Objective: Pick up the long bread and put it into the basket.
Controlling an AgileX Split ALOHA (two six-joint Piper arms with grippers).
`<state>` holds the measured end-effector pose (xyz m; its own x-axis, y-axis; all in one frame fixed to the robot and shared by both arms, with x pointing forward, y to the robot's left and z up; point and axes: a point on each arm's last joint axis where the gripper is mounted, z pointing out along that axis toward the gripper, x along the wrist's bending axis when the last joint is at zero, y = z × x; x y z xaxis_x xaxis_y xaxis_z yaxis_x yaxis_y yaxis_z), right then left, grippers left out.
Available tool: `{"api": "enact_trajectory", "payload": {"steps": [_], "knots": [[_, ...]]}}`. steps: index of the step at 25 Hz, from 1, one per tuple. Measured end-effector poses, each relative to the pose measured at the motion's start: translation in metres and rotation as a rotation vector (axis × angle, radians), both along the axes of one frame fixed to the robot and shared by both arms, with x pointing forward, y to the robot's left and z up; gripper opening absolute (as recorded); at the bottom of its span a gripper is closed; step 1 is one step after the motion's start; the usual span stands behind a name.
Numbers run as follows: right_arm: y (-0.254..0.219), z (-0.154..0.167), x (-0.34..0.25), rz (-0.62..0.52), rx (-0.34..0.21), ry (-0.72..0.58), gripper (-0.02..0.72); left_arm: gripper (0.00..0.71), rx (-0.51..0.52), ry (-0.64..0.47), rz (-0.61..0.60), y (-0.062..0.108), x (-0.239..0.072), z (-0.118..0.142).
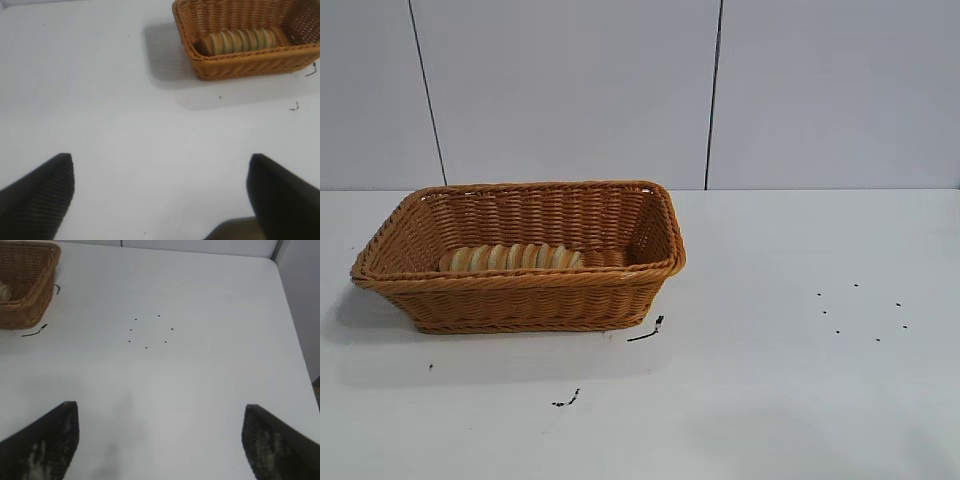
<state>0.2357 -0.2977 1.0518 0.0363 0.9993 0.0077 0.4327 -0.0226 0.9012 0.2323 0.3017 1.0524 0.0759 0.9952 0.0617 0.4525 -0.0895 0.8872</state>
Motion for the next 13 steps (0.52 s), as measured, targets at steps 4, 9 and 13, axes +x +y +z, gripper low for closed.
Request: {"api": "enact_trajectory", "payload": {"steps": [4,9,13], "knots": [[0.0003,0.0000,0.0000,0.002,0.004,0.000,0.609,0.696,0.000,0.000,0.000,0.0000,0.0000,0.0000],[0.0003,0.0000,0.0000,0.002,0.004,0.000,0.609,0.696,0.000,0.000,0.000,0.0000,0.0000,0.0000],[0.0003,0.0000,0.0000,0.002,0.004,0.000,0.609,0.696,0.000,0.000,0.000,0.0000,0.0000,0.0000]]}}
